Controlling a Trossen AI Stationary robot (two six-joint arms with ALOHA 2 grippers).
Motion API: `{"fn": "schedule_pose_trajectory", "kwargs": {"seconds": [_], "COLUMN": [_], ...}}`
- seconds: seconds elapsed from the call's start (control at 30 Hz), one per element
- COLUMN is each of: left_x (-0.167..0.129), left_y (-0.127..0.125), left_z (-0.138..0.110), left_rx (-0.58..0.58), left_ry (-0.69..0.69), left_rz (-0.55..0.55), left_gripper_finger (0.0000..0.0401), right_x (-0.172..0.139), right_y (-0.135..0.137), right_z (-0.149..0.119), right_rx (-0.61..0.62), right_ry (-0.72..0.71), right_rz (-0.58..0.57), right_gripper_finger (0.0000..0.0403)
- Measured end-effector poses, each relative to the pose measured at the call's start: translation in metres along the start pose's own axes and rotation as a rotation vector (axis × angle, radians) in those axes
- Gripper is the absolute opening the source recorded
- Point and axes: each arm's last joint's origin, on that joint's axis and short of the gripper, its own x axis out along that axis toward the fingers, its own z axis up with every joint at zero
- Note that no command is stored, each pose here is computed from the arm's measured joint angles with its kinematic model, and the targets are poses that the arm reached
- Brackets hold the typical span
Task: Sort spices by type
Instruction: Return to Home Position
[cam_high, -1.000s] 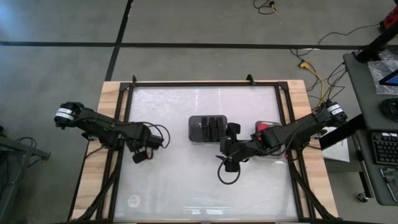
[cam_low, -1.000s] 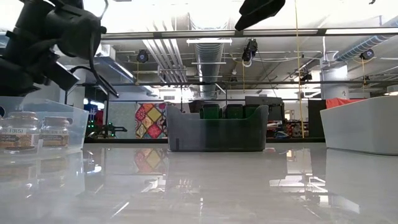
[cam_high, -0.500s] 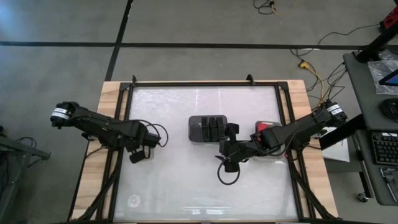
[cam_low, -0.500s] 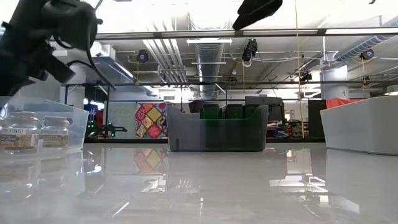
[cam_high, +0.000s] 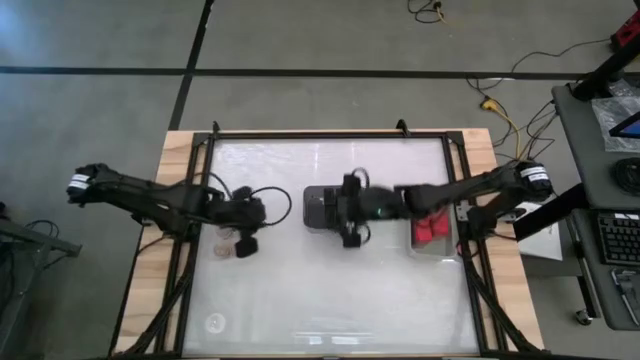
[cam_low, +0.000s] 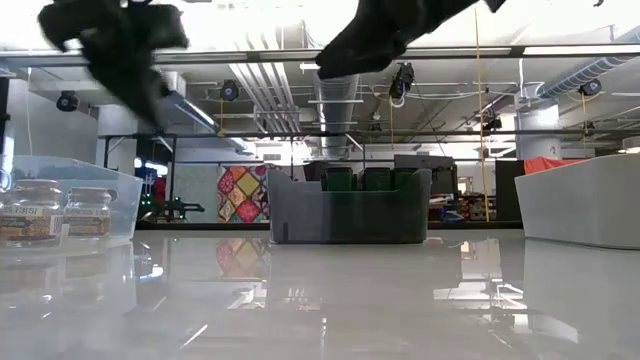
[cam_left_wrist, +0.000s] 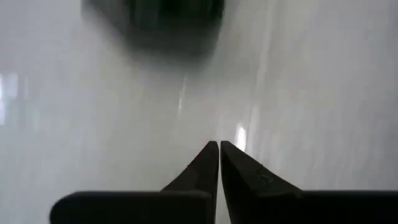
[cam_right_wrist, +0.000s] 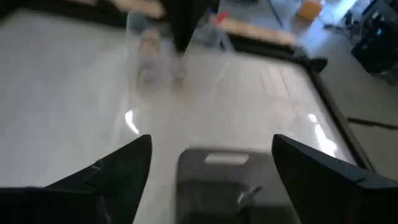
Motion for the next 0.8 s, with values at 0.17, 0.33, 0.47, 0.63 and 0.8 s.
{"fn": "schedule_pose_trajectory", "kwargs": {"seconds": [0.17,0.33,0.47,0.63,0.8], "left_x": [0.010,0.006,-0.008,-0.034,-0.049], "left_y": [-0.002,0.017,0.033,0.042,0.046], "left_z": [0.011,0.000,-0.012,-0.026,-0.041], "left_rx": [0.081,0.075,0.045,0.069,0.060], "left_ry": [-0.400,-0.530,-0.611,-0.764,-0.867], "left_rz": [-0.068,-0.026,0.010,0.000,-0.005], "left_gripper_finger": [0.0001,0.0001,0.0001,0.0001,0.0001], "right_x": [-0.013,-0.048,-0.081,-0.126,-0.168], "right_y": [-0.036,-0.048,-0.041,-0.036,-0.036], "right_z": [-0.010,-0.014,-0.024,-0.041,-0.067], "right_rx": [0.040,0.089,0.091,0.117,0.209], "right_ry": [-0.028,-0.125,-0.183,-0.293,-0.379], "right_rz": [-0.058,-0.123,-0.202,-0.206,-0.198], "right_gripper_finger": [0.0278,0.0238,0.0209,0.0184,0.0167]}}
